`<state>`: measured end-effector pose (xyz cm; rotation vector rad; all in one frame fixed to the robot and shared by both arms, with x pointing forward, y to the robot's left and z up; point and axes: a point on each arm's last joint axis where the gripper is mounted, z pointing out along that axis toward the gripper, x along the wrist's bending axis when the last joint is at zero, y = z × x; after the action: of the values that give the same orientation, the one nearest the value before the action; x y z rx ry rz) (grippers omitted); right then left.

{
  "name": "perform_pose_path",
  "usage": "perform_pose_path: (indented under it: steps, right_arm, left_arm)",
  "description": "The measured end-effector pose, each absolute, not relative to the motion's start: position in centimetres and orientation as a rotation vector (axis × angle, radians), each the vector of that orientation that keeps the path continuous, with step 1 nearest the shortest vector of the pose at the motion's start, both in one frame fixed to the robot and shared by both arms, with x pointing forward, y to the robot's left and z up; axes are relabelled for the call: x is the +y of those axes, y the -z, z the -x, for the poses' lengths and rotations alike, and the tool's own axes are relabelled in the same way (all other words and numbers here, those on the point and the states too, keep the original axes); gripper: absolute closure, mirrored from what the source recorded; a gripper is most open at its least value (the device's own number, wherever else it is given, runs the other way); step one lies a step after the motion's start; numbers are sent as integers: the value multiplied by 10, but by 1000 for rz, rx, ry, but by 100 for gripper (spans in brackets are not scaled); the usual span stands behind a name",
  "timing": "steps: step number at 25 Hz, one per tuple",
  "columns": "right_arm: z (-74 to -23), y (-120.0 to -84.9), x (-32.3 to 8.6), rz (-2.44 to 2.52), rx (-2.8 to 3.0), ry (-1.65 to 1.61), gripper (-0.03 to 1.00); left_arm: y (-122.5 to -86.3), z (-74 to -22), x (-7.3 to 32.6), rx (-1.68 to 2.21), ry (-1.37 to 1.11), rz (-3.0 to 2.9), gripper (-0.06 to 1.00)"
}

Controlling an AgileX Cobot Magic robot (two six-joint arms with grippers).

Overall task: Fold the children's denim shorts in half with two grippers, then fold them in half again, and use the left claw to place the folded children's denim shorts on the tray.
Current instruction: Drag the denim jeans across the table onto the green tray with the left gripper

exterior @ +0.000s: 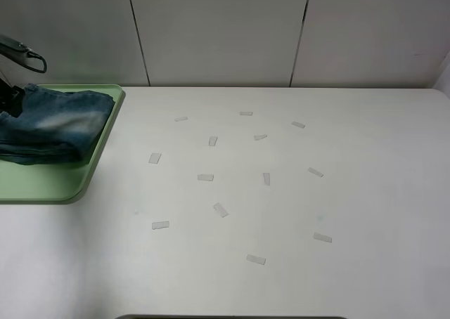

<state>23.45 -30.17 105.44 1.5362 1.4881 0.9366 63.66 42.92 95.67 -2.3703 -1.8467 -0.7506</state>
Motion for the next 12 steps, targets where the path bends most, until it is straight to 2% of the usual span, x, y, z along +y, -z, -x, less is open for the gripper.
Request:
perform_pose_path:
  steps: [4, 12]
  right_arm:
    - [-235, -1054, -302, -1536, 1488, -937, 27]
    - [-235, -1054, -302, -1536, 1488, -937, 27]
  left_arm:
    - [-978, -622, 426, -1956, 667, 2274, -5]
    - [-1056, -584, 388, -2145, 631, 2231, -5]
